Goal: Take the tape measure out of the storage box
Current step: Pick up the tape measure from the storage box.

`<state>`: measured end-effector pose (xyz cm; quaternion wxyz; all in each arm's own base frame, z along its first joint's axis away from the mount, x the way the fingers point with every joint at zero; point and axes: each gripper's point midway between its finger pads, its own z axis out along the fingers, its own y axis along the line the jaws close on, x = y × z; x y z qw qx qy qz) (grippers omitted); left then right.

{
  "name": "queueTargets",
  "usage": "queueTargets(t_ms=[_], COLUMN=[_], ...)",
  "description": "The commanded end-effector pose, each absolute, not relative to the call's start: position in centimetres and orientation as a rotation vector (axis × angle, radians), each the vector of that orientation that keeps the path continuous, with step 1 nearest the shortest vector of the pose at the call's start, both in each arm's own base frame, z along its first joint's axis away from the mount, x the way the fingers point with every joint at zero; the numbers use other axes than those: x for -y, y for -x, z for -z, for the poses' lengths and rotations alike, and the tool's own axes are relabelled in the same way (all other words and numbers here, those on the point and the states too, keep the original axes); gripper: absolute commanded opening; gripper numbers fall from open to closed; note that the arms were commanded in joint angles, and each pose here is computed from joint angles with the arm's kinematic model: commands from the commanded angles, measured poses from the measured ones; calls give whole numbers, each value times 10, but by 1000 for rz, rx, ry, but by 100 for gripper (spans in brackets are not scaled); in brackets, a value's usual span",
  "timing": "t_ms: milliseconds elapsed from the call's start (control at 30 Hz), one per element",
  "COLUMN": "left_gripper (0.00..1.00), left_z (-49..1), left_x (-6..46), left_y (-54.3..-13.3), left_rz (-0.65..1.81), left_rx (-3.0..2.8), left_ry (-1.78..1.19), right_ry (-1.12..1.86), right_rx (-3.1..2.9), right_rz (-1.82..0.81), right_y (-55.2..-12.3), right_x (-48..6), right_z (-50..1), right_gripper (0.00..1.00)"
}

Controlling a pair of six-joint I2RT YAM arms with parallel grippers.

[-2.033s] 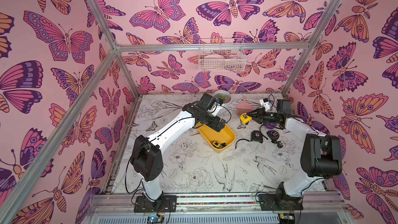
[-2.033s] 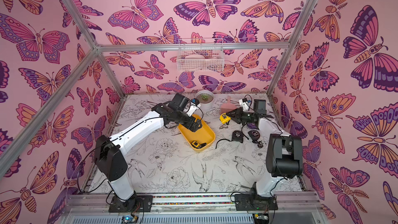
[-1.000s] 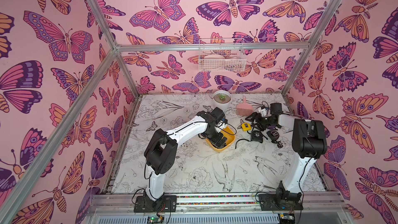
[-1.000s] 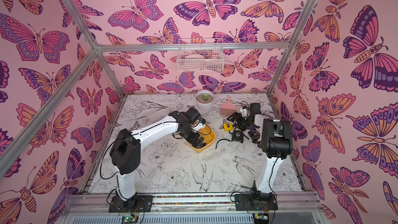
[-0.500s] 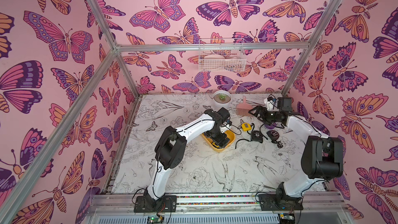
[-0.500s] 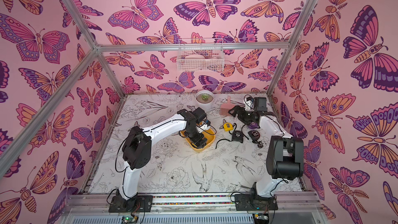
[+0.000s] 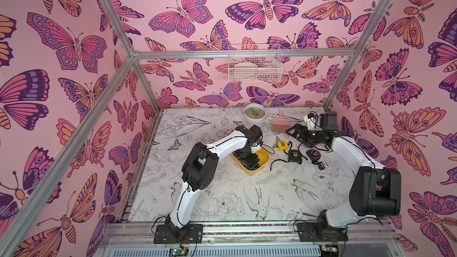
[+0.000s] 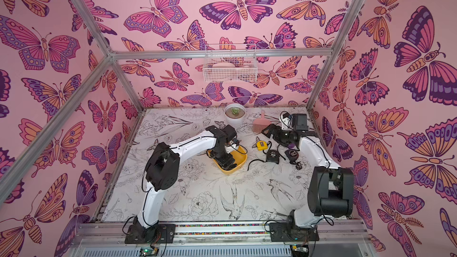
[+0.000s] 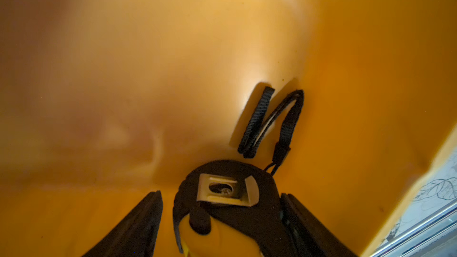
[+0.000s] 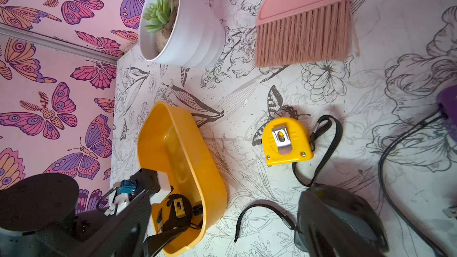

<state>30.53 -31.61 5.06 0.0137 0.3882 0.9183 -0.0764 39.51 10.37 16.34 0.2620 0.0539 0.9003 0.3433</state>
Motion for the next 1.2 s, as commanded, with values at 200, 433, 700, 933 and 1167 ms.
queueTargets(t_ms=[200,433,700,933,1167], left_gripper=[58,37,32,31,31], left_z=[-42,-50,-103,-153,-195], left_x=[309,307,314,327,334], left_y=[-299,-304,-343,-367,-389], left_rz=[248,267,354,473,624], left_rx=[-2913,-2907,-2786,-2636,-2492], left_ry=[-1220,-1183,-991,-865,-718], right_ry=[-95,-92,-150,-155,-353], right_rx=[-2442,-2426,-2386,-2440,-2355], right_rz=[-939,-982,-1236,-1347,-1565], right_y=[-388,-384,-374,-352,-361], right_x=[-112,-117,-139,-177,-198], right_z=[-166,-170,-165,-151,-154], right_gripper=[97,97,97,97,96])
